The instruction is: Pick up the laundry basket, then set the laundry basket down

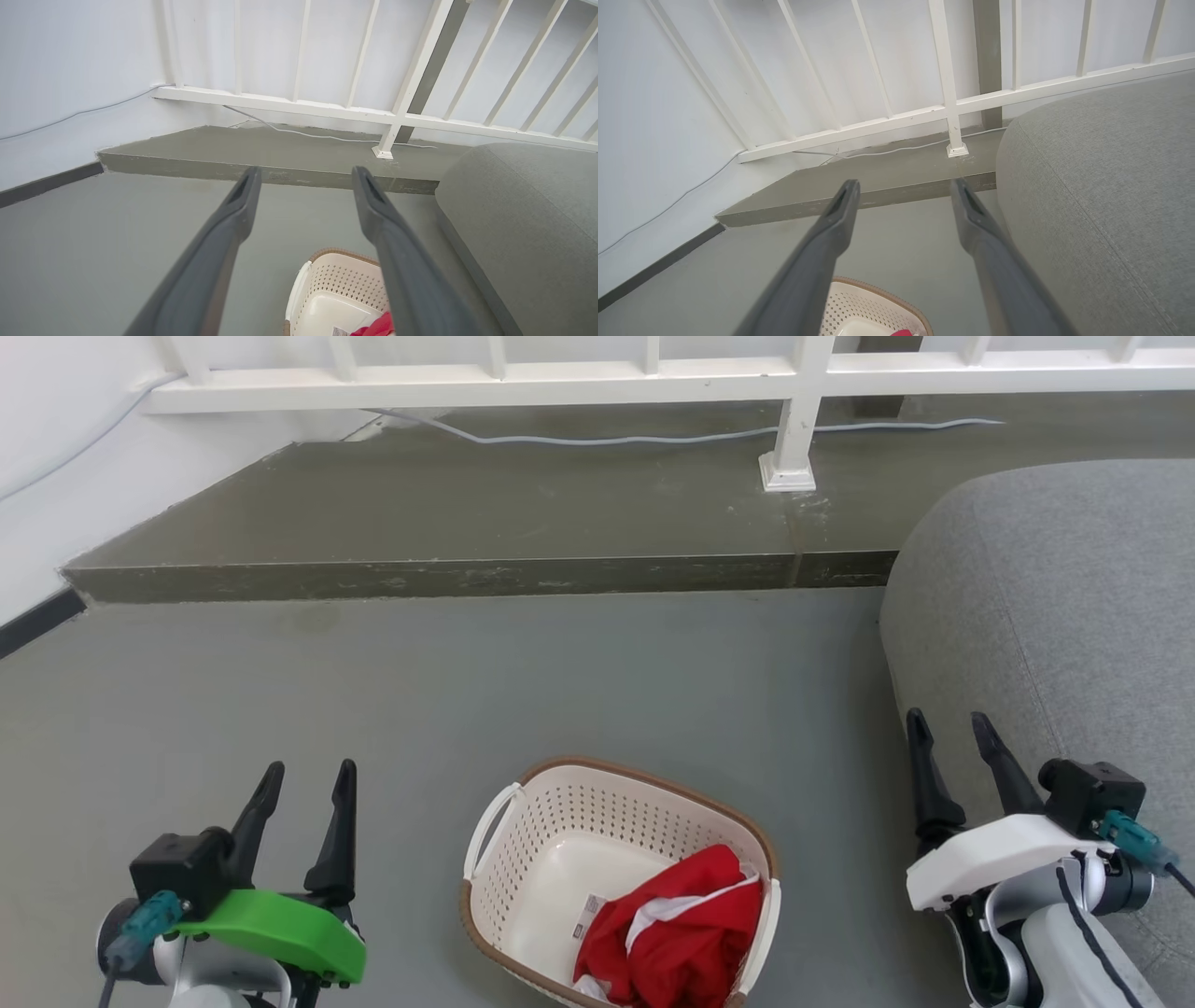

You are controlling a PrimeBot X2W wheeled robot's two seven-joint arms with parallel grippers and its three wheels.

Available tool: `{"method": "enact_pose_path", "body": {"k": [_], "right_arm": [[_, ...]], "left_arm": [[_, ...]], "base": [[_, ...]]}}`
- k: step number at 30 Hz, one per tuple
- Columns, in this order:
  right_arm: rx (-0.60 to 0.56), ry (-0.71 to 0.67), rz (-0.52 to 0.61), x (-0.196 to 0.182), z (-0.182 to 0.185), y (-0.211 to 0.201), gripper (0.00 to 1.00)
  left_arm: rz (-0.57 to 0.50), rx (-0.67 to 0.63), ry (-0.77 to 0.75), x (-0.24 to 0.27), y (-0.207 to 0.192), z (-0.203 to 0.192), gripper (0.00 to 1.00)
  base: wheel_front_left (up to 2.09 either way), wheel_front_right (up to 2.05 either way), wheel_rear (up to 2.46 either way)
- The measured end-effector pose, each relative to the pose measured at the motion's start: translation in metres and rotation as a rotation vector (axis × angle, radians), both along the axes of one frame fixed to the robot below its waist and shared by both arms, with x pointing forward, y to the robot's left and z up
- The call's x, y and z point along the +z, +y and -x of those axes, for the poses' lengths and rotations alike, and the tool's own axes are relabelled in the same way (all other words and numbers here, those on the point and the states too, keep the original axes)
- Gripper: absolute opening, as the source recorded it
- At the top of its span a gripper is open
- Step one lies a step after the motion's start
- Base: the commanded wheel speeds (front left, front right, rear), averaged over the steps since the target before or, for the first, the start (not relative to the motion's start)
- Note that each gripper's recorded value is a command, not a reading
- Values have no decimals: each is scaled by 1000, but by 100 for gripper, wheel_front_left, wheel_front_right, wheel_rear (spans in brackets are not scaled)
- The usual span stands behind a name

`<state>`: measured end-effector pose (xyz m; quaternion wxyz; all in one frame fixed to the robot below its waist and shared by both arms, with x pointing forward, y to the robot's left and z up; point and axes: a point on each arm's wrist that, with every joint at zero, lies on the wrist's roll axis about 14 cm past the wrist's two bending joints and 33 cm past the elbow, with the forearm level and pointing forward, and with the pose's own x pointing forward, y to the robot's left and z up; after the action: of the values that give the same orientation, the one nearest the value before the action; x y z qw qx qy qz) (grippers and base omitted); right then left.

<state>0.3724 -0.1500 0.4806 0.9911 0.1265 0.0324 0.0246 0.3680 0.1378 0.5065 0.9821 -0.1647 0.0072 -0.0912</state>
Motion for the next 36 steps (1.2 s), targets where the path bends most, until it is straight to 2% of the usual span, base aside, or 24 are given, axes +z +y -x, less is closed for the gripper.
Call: {"method": "enact_pose_path", "body": {"k": [18, 36], "right_arm": [[36, -72, 211, 4, 3, 14, 100], [30, -71, 196, 4, 3, 16, 100]], "left_arm": [[-202, -46, -81, 3, -14, 4, 100], [-209, -41, -75, 1, -13, 4, 100]], "base": [[0, 0, 0], [0, 0, 0]]}}
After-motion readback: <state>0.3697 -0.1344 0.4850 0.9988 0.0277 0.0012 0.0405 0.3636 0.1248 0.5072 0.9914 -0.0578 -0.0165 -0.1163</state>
